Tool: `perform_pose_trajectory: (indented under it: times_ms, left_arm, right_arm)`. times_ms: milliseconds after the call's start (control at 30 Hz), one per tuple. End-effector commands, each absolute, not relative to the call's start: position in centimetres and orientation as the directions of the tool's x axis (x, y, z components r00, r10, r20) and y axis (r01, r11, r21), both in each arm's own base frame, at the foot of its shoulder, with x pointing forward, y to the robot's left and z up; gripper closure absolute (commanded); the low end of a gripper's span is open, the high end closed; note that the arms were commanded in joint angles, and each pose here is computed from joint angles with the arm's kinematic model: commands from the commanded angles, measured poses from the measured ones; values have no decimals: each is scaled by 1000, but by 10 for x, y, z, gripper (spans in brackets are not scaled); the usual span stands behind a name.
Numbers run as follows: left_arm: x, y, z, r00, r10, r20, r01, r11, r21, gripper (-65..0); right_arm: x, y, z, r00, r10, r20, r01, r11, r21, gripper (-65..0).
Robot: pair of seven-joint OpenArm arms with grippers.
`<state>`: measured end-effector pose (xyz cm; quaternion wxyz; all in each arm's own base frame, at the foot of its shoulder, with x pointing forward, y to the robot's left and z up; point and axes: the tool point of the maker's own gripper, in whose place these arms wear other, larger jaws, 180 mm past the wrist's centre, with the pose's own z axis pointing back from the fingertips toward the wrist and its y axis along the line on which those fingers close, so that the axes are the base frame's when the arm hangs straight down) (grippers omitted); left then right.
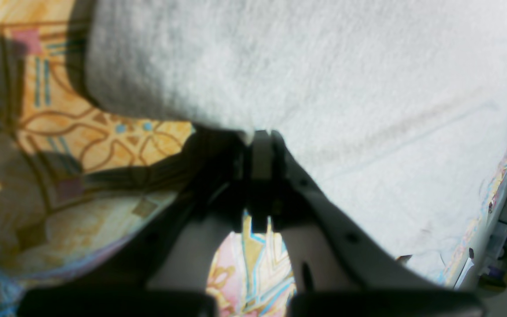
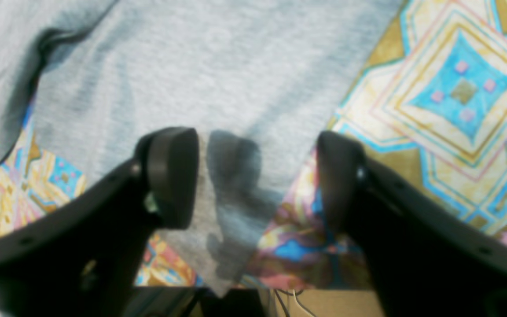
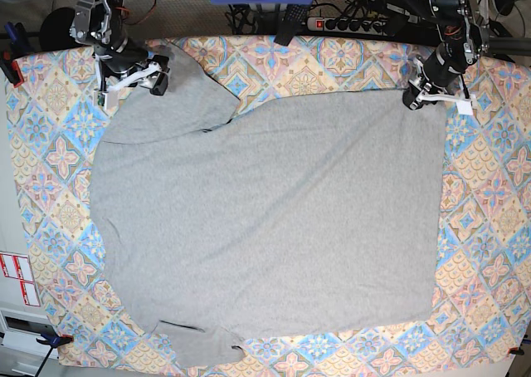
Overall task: Fold the T-shirt properly
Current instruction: 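Pull the grasped shoulder edges away from the hem with both grippers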
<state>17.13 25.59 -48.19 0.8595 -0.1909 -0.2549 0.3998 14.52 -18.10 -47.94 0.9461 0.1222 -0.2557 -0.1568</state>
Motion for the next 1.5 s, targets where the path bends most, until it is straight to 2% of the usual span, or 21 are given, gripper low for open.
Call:
perform_pose_trajectory:
  times_ms: [0,200,467,533,633,767,1267,1467]
  left_arm:
    - [164,263,-485,564,774,289,-609,626,-487,0]
    - [164,263,-485,564,774,289,-609,626,-487,0]
    - [164,263,-485,563,774,288,-610,625,-488,0]
    - [164,263,-485,563,774,288,-610,625,-488,0]
    - [163,263,-486,564,774,287,-610,625,-487,0]
    - [163,263,-486,564,774,287,-610,625,-487,0]
    - [149,264,-484,573,766,291,-613,636,-469,0]
    - [138,264,-483,582,761,288,-615,643,-456,0]
  right_arm:
    - [124,-163,-490,867,-364,340,242,904,352,-343]
    - [124,-162,-490,866,-367,339,242,902,357,-221]
    - [124,-162,-490,866,-367,339,242,902,358,-212]
    - [124,-162,-490,866,-367,339,242,902,358,-192]
    - [124,-164,-489,863,-371,342,247,902,355,-125]
    - [125,-164,-489,863,-371,343,246,902,355,-2]
    - [128,-163,-460,848,-333,412,193,918,346,0]
    - [116,-197,-451,824,-363,434,254,923,289,0]
